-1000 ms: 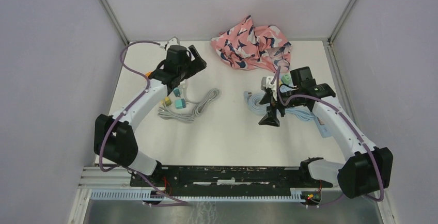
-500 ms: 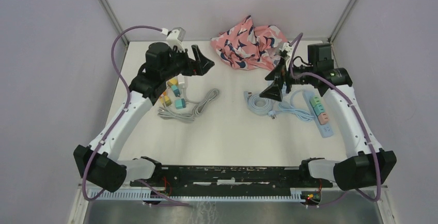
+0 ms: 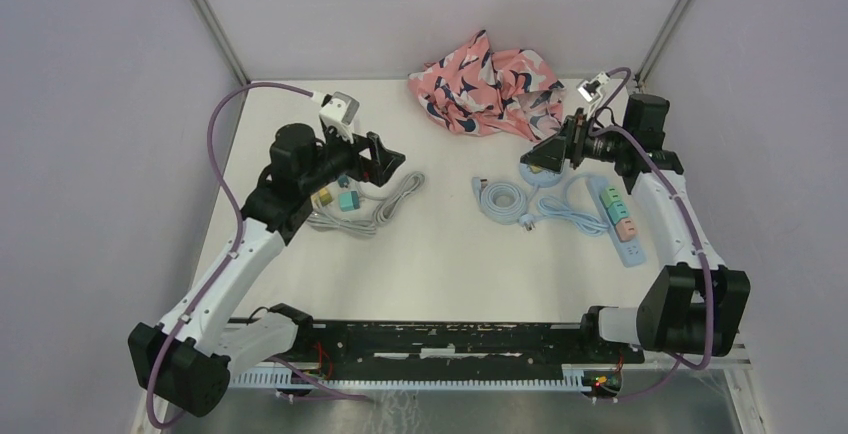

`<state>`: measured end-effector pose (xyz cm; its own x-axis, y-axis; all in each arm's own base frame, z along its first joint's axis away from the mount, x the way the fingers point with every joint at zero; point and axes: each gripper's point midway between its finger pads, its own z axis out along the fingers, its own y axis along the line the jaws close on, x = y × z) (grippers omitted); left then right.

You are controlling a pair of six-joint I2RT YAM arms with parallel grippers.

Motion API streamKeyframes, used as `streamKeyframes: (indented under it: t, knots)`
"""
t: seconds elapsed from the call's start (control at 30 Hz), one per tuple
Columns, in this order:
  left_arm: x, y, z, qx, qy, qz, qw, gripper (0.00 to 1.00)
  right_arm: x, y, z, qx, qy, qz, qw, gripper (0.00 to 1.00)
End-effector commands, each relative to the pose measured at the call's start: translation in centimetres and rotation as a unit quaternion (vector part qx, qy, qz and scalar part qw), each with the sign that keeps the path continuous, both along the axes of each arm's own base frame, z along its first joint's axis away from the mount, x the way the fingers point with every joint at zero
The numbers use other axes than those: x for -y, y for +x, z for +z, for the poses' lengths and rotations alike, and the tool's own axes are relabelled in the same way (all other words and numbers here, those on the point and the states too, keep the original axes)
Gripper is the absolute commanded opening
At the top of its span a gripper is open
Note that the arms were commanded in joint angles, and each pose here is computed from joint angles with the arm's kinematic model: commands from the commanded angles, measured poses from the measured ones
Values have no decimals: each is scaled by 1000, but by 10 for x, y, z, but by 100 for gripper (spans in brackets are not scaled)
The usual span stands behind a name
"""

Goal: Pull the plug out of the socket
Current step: Move the socket to the center of the board.

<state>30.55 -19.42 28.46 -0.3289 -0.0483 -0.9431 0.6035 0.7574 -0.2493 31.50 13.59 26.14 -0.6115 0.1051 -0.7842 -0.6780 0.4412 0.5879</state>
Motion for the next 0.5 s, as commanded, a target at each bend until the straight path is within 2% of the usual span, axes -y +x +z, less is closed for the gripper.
streamKeyframes:
  t: [0.0, 0.2, 0.33, 0.47]
  knots:
    - [-3, 11, 19, 63, 13, 6, 998, 99, -4, -3, 18, 62, 0, 15, 998, 99]
    - [4, 13, 10, 39, 6, -6, 999, 99, 7, -1, -5, 61, -29, -9, 998, 99]
    - [0, 18, 3, 37, 17, 8, 999, 99, 14, 3, -11, 44, -14, -38, 998, 99]
    - [-3, 24, -6, 28, 28, 20, 999, 99, 14, 2, -10, 53, -11, -27, 998, 99]
